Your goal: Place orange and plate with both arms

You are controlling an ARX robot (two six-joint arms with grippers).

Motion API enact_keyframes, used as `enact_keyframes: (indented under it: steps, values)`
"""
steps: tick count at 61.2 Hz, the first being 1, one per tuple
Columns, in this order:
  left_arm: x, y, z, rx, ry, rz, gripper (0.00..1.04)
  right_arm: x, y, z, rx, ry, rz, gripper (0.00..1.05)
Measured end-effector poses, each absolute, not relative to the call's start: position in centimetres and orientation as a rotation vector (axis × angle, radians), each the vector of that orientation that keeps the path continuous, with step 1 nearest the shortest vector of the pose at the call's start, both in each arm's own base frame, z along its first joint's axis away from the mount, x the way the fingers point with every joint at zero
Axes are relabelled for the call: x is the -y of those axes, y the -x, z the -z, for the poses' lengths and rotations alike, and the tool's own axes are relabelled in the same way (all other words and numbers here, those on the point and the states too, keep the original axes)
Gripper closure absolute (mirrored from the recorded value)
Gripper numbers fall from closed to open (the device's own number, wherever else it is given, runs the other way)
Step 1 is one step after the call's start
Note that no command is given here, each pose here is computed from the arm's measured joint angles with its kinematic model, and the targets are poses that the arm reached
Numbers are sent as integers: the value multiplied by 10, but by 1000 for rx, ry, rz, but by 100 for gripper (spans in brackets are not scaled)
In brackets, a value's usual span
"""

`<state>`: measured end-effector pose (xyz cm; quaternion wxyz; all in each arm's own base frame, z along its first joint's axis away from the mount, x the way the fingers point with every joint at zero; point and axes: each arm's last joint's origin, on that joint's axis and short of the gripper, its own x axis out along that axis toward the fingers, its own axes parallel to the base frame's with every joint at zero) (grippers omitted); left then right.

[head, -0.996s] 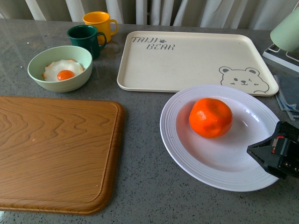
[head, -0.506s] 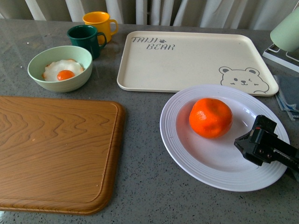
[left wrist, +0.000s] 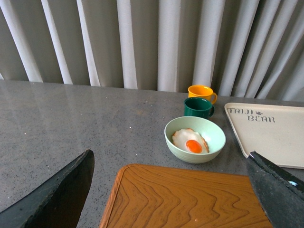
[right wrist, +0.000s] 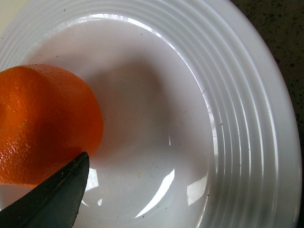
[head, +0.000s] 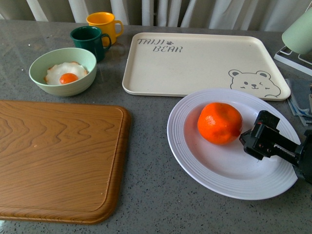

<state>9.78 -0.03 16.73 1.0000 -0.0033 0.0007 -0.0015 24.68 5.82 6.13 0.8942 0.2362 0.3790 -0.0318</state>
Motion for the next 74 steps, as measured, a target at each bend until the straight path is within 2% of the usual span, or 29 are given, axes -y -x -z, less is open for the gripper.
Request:
enact_keyframes:
  steps: [2, 8, 14, 20, 31, 44, 48, 54, 74]
  values:
    - [0, -98, -167, -1, 7, 3, 9, -59, -248, -61, -785, -487, 70, 11]
    - [0, -98, -167, -2, 7, 3, 9, -58, -247, -60, -790, -478, 86, 28]
    - [0, -98, -167, -1, 7, 3, 9, -57, -247, -59, -796, -474, 104, 39]
    - [0, -98, -167, -2, 7, 3, 9, -56, -247, -59, -797, -477, 109, 39]
    - [0, -98, -167, -2, 7, 3, 9, -55, -247, -58, -799, -473, 123, 47]
    - [0, -98, -167, -2, 7, 3, 9, -52, -245, -57, -807, -472, 149, 67]
    - [0, -98, -167, -1, 7, 3, 9, -52, -245, -57, -809, -475, 152, 69]
    - [0, -98, -167, -1, 7, 3, 9, -50, -244, -59, -812, -519, 157, 77]
    - [0, -98, -167, -1, 7, 3, 9, -46, -244, -74, -771, -613, 149, 91]
